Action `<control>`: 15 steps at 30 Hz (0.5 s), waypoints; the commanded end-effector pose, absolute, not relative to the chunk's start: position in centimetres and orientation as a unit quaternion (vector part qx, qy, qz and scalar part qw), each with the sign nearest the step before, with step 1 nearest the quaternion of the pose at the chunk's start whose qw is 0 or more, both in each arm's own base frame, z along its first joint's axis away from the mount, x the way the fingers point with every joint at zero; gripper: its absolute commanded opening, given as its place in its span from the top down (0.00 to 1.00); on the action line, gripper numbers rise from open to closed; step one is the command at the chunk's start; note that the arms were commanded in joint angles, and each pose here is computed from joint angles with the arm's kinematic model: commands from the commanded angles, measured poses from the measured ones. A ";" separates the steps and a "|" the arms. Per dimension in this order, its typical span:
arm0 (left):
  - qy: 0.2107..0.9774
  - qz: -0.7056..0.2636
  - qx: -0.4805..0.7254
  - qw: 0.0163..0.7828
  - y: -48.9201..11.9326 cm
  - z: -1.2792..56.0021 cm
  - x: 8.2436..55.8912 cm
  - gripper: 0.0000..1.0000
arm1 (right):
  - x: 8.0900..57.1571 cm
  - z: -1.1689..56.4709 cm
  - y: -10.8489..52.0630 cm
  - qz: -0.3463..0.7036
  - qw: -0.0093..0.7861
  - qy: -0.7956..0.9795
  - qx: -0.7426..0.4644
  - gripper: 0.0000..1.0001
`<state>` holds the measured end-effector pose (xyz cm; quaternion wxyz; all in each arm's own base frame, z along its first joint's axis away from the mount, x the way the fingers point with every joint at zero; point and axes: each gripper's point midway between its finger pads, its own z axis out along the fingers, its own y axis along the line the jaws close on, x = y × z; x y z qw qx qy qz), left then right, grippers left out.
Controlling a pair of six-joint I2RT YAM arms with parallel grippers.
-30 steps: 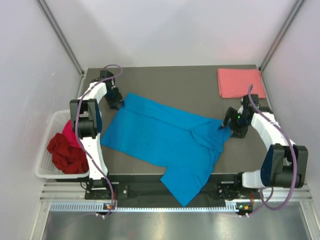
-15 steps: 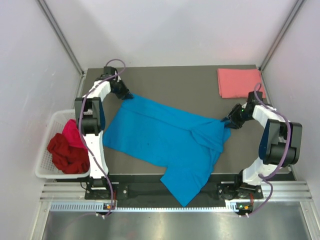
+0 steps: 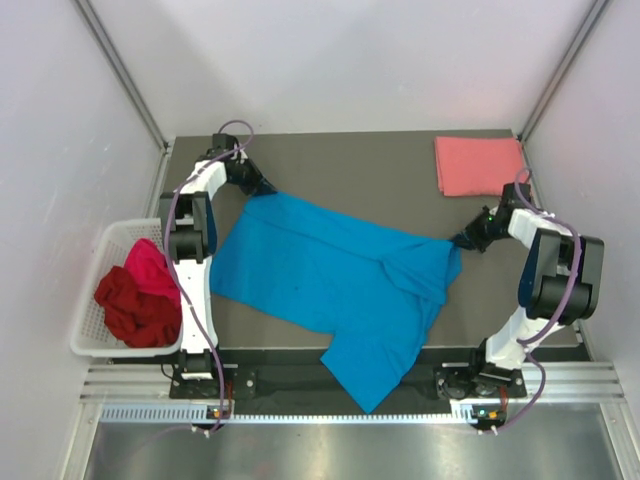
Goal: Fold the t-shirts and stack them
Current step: Fold the tshirt
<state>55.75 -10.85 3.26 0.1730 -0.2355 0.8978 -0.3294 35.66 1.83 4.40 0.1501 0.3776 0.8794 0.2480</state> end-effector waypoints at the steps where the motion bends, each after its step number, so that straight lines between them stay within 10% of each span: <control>1: 0.907 -0.294 -0.257 0.159 -9.8 0.3 55.6 0.89 | 36.1 4.7 -1.1 0.232 0.186 0.872 0.388 0.97; 15: 0.906 -0.291 -0.265 0.153 -9.5 -0.7 55.6 0.90 | 35.5 2.8 -1.8 0.225 0.230 0.896 0.304 1.00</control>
